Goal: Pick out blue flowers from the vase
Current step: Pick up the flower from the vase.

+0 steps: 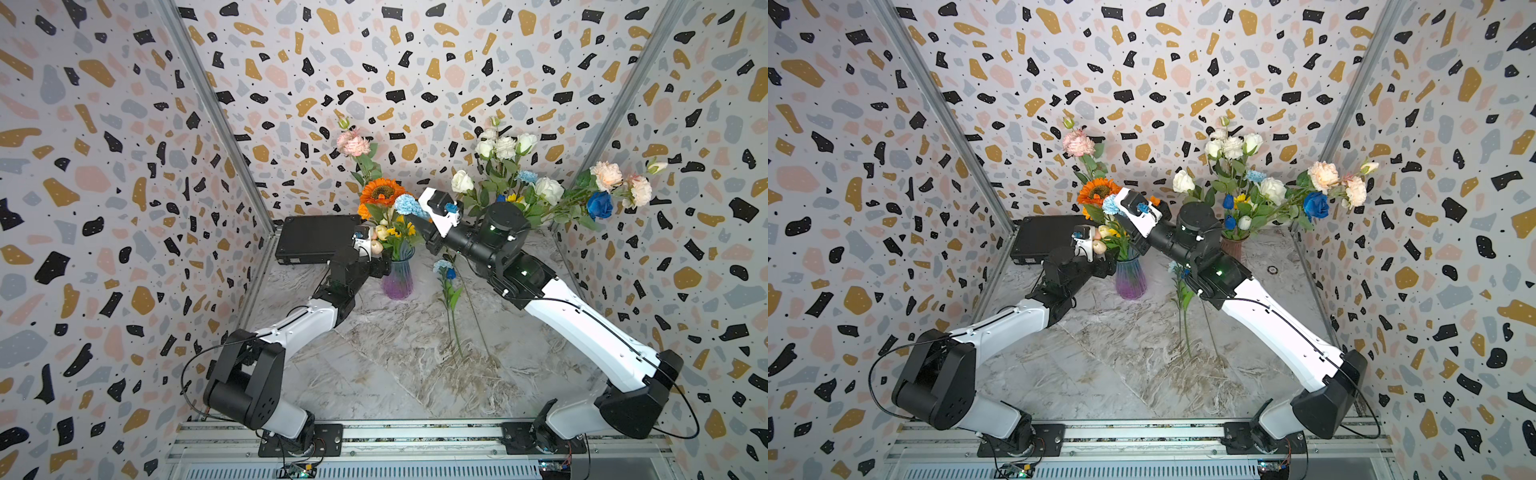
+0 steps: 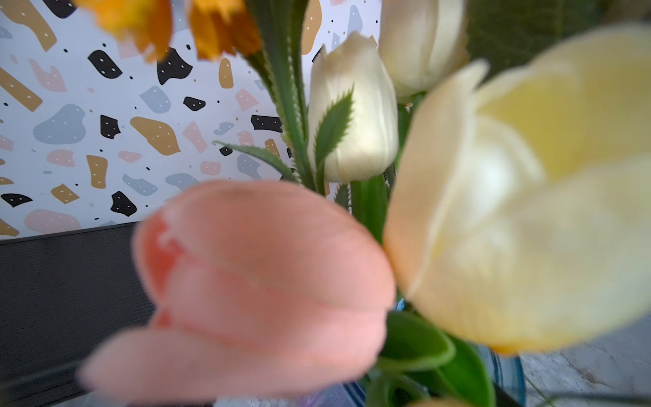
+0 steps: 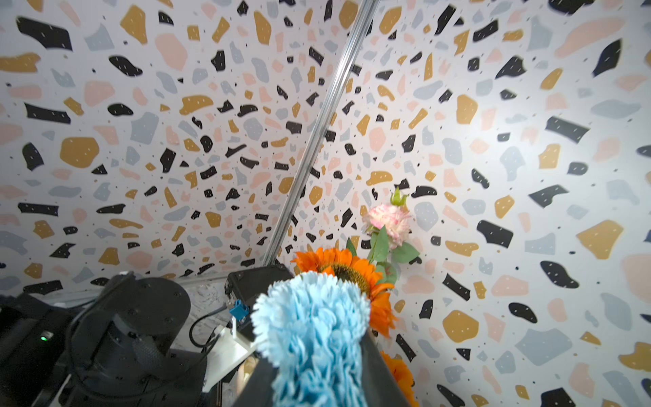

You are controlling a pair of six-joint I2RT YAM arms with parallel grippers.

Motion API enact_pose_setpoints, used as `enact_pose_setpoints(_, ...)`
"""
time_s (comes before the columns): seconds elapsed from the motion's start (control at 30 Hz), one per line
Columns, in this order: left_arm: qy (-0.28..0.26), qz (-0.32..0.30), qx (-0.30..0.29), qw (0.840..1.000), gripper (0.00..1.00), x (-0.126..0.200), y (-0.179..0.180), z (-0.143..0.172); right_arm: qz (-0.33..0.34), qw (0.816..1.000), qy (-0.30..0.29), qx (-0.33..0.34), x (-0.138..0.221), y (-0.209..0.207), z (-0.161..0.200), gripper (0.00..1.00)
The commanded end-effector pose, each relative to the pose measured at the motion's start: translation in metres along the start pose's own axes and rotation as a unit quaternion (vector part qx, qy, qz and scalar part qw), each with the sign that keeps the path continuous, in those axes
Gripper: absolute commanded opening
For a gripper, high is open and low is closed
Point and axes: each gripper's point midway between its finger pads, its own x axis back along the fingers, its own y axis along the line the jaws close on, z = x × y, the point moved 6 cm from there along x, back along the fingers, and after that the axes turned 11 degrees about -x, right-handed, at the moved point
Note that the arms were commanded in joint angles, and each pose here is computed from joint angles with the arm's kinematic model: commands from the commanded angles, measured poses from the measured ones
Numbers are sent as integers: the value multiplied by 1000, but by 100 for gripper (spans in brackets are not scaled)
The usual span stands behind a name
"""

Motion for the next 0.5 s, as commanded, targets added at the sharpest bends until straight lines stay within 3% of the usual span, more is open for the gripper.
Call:
enact_pose_setpoints(0.0,-45,-9,-7,999,88,8,5,-35,-2,998,-69,-2,32,1,-58,29)
enact_pose_setpoints(0.47,-45,-21,-14,999,88,23,8,-38,35,994,-104,-25,99,-2,-106,29)
